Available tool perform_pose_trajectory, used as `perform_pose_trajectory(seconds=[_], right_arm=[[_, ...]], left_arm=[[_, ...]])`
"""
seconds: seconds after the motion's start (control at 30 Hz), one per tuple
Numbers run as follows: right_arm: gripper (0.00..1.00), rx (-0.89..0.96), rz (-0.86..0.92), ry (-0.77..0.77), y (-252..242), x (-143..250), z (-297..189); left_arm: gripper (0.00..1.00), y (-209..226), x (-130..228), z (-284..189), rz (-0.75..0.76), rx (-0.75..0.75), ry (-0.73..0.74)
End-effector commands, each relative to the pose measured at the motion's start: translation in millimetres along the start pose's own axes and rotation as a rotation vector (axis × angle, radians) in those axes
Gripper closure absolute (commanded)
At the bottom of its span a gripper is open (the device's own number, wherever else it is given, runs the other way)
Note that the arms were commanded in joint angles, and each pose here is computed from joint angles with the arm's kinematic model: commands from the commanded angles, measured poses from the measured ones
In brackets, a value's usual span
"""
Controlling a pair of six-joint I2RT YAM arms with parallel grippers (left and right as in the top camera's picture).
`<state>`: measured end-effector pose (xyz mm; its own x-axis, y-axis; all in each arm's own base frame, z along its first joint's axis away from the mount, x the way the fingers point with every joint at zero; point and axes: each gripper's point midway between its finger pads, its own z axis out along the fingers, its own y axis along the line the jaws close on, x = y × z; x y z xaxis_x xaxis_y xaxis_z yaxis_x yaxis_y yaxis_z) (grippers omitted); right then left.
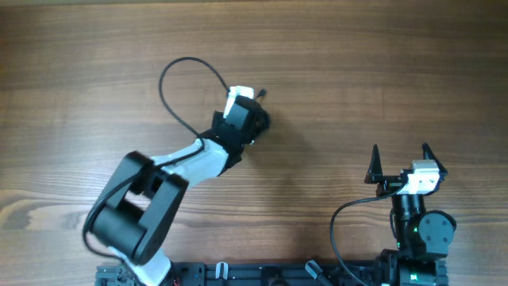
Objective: Untangle cables
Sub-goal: 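Reach the left gripper to the black cable bundle and grasp it, then lift the cable bundle with the left gripper toward the center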
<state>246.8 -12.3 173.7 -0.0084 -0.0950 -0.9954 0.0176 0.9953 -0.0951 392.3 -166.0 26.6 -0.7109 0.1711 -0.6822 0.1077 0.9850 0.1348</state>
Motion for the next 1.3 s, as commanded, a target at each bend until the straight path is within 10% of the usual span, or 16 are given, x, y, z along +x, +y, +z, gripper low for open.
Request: perform_pose_trajectory(seconds=[0.0, 0.17, 0.23, 0.3, 0.87, 1.07, 1.17, 1.27], right_arm=[[0.00, 0.013, -0.010, -0.009, -3, -2, 0], [0.00, 0.014, -0.009, -0.009, -3, -2, 0], [0.00, 0.014, -0.009, -0.009, -3, -2, 0], [0.00, 0.013, -0.010, -0.009, -3, -2, 0], [0.00, 0.013, -0.010, -0.009, -3, -2, 0], [0.00, 0.013, -0.010, -0.009, -3, -2, 0], [0.00, 0.013, -0.010, -0.009, -3, -2, 0], [0.00, 0.013, -0.009, -0.009, -3, -2, 0]], left_arm=[[0.96, 26, -34, -39, -0.243, -0.063, -0.097], [0.91, 10, -16, -49, -0.218, 0.045, 0.011], [0.23, 11, -12, -49, -0.213, 0.040, 0.025], [0.10, 12, -11, -49, -0.228, 0.037, 0.029], [0.63, 15, 44, -21, -0.726, 0.026, 0.286], [0.67, 16, 66, -6, -0.740, -0.024, 0.336], [0.92, 16, 70, -2, -0.723, -0.030, 0.345], [0.96, 17, 43, -10, -0.581, 0.039, 0.264]])
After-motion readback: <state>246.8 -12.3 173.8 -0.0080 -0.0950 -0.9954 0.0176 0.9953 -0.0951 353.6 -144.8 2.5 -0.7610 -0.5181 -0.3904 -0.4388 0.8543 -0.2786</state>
